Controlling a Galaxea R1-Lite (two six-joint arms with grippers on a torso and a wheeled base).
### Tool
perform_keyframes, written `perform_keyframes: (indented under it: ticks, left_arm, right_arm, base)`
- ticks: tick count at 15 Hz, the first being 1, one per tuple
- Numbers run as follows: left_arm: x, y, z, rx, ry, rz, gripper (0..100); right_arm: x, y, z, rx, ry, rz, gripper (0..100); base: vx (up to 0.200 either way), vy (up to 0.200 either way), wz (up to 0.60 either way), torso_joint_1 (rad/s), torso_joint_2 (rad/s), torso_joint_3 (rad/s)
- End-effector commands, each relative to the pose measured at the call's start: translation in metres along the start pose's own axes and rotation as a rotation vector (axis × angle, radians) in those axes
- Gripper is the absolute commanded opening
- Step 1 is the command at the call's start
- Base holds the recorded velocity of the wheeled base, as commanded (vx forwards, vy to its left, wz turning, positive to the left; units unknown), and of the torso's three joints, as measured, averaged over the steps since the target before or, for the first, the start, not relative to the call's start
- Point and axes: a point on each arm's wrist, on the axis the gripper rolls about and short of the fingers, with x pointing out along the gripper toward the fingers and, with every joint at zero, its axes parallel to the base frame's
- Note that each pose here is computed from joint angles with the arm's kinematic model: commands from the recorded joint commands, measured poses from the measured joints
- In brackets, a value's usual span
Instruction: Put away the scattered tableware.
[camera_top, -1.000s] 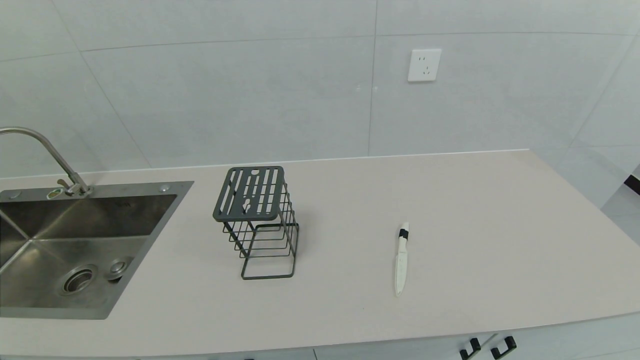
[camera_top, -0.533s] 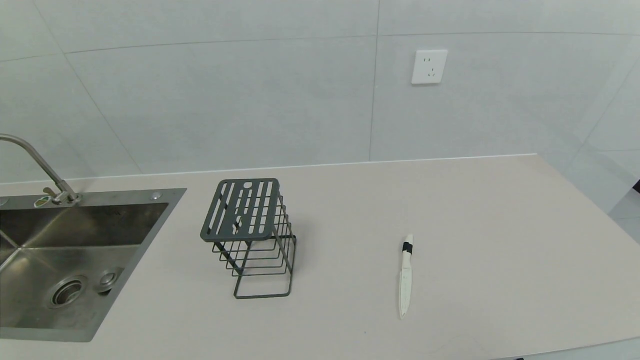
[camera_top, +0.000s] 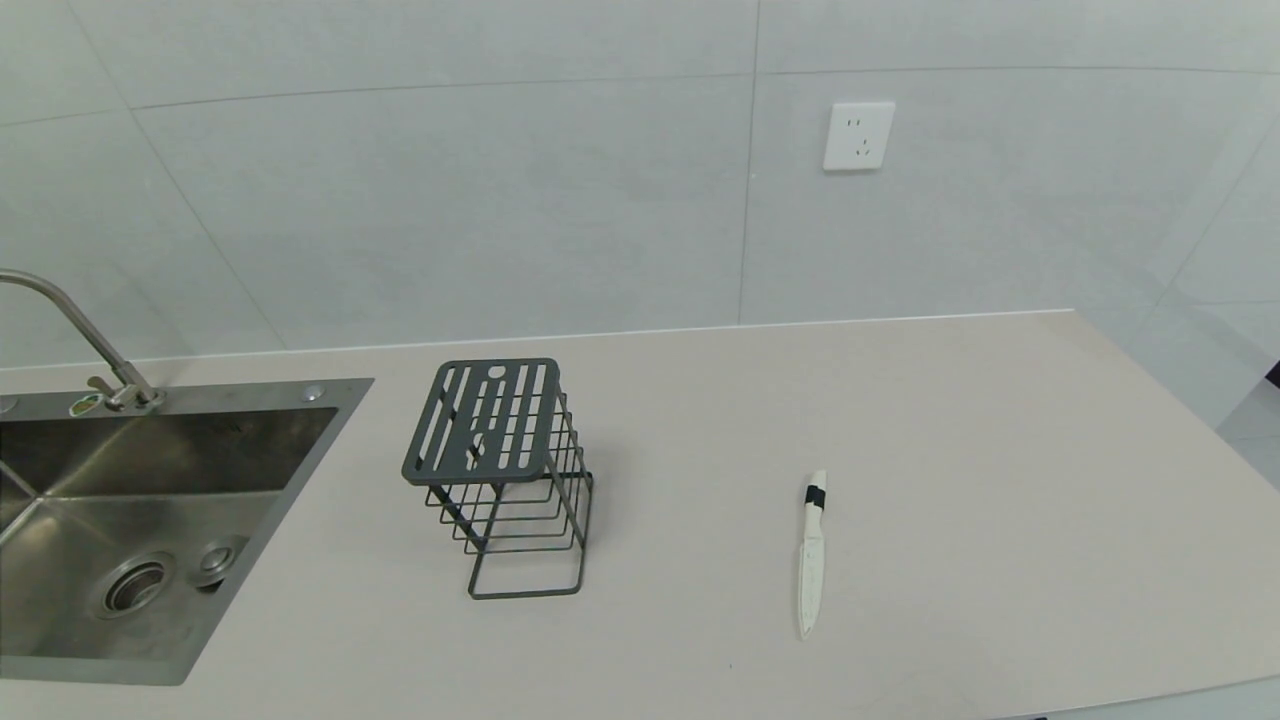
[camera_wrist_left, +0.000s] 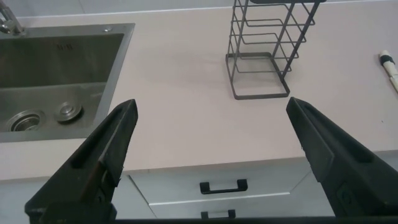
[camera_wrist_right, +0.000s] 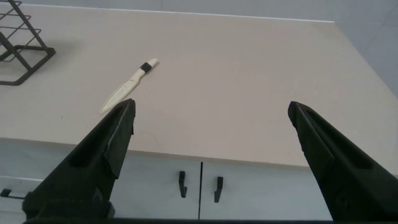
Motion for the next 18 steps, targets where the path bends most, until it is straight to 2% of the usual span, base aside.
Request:
perform_keyframes:
  ticks: [1,6,8,9,10,13,14,15,18]
  left_arm:
    - [0.000,0.000,0.000,0.000,0.001,0.000,100]
    - [0.000,0.000,0.000,0.000,0.001,0.000,100]
    - [0.000,0.000,0.000,0.000,0.001,0.000,100]
    - [0.000,0.000,0.000,-0.001,0.001,0.000,100]
    - [0.000,0.000,0.000,-0.001,0.003,0.001,100]
    - [0.000,0.000,0.000,-0.003,0.001,0.000,100]
    - [0.000,0.000,0.000,-0.003,0.001,0.000,100]
    - [0.000,0.000,0.000,-0.003,0.001,0.000,100]
    - [0.000,0.000,0.000,-0.003,0.001,0.000,100]
  right_arm:
    - [0.000,0.000,0.000,-0.018,0.001,0.003,100]
    - [0.000,0.000,-0.001,-0.049,0.012,-0.015,100]
    - [-0.001,-0.002,0.016,-0.069,-0.139,-0.033,100]
    - [-0.003,-0.002,0.026,-0.076,-0.183,-0.036,100]
    - [-0.002,-0.003,0.033,-0.067,-0.172,-0.008,100]
    - [0.015,-0.006,0.041,0.012,-0.048,0.175,100]
    - [0.018,-0.006,0.041,0.022,-0.023,0.195,100]
    - [0.028,-0.005,0.042,0.067,0.054,0.275,100]
    - [0.047,-0.004,0.052,0.113,0.165,0.342,100]
  base:
    - [0.000,0.000,0.00,0.000,0.00,0.000]
    - [0.000,0.000,0.00,0.000,0.00,0.000]
    - [0.000,0.000,0.00,0.000,0.00,0.000]
    - [0.000,0.000,0.00,0.000,0.00,0.000]
    - [0.000,0.000,0.00,0.000,0.00,0.000]
    - [0.000,0.000,0.00,0.000,0.00,0.000]
    - [0.000,0.000,0.00,0.000,0.00,0.000]
    - [0.000,0.000,0.00,0.000,0.00,0.000]
    - [0.000,0.000,0.00,0.000,0.00,0.000]
